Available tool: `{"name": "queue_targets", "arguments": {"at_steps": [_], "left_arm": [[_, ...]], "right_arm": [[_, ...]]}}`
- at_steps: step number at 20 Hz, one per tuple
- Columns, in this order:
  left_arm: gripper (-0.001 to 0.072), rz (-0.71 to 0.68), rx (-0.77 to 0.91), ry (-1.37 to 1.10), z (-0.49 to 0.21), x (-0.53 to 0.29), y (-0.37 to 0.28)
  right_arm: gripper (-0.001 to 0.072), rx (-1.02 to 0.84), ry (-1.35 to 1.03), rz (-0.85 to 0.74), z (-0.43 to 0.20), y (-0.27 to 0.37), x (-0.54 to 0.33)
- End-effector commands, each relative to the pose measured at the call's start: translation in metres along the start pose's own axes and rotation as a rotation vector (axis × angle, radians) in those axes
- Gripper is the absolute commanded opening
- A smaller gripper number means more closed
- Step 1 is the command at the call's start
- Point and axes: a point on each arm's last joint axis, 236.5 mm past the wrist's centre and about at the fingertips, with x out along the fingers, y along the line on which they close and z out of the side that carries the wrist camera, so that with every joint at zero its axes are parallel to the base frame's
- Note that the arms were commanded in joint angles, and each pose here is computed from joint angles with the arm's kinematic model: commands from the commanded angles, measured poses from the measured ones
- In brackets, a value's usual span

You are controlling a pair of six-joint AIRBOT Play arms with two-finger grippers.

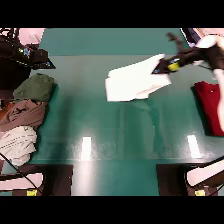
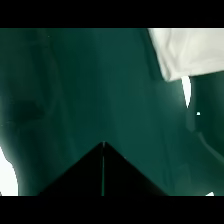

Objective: Fold the shirts.

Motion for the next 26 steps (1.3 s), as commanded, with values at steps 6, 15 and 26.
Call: {"name": "queue_targets", "arguments": {"at_steps": [6, 15, 26], "left_arm": [[0.0023, -0.040, 0.043, -0.013, 0.005, 0.013, -0.036], [0.0023, -0.055, 0.079, -0.041, 0.011, 0.020, -0.054], [0.0023, -0.051, 0.115, -0.040, 0.011, 0.020, -0.054]], "right_arm": [[0.0017, 0.376, -0.564, -0.334, 0.008, -0.205, -0.207], [0.0017, 0.330, -0.708, -0.423, 0.020, -0.207, -0.295], [0.0017, 0.360, -0.648, -0.536, -0.022, -0.172, -0.340]]}}
